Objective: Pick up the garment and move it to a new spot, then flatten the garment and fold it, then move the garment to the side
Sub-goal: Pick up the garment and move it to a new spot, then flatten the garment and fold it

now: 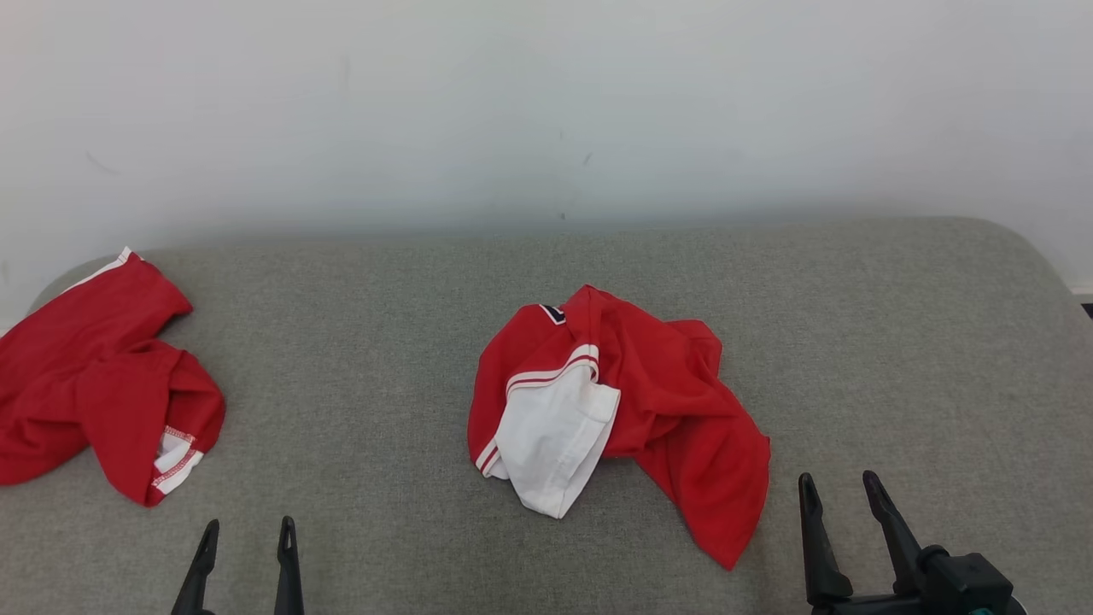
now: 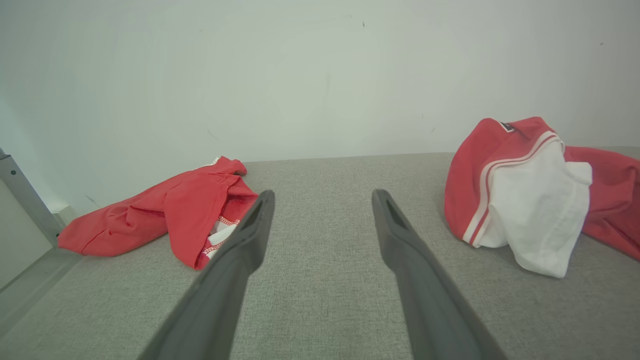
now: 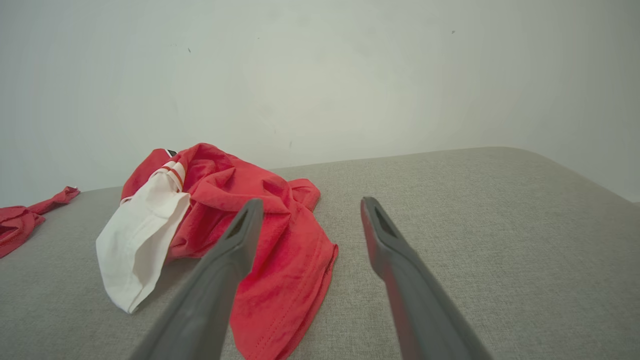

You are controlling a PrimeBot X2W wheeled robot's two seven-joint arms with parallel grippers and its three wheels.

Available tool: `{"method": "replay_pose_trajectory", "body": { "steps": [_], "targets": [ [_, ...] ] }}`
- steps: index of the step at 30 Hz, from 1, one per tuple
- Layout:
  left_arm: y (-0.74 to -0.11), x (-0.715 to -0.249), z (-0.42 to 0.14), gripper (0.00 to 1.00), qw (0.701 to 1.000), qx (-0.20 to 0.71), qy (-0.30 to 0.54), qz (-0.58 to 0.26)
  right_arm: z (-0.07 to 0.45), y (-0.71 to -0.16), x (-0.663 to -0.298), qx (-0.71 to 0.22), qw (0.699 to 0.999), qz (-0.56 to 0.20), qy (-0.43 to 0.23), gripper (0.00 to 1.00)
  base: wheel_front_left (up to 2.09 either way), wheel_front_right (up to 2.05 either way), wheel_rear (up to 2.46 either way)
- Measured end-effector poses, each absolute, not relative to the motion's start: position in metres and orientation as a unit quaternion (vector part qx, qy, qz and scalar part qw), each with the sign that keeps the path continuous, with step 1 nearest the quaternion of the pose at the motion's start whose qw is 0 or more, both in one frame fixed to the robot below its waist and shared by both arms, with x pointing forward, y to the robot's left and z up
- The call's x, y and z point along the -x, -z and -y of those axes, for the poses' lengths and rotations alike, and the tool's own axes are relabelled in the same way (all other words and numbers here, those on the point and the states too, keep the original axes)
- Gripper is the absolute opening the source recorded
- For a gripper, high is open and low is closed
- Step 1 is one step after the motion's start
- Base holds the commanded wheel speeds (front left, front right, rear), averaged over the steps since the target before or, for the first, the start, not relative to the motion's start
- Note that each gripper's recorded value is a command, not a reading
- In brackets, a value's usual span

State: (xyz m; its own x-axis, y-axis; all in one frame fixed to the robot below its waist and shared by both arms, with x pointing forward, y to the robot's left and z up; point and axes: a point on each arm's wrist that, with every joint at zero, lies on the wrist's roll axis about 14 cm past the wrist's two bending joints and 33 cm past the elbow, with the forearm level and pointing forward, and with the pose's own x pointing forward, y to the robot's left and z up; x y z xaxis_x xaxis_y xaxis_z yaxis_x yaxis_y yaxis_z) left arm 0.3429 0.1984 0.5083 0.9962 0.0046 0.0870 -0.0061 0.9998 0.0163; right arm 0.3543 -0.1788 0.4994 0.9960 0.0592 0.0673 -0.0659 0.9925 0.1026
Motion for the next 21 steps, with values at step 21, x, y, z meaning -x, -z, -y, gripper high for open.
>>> {"method": "replay_pose_trajectory", "body": {
  "steps": [21],
  "targets": [
    [-0.5055,-0.3441,-0.1992,1.0,0.999,-0.005,-0.002,0.039,0.1775,-0.4949,-0.354,-0.055,0.998,0.025,-0.033,1.0,0.0,0.0,0.0]
  ]
}}
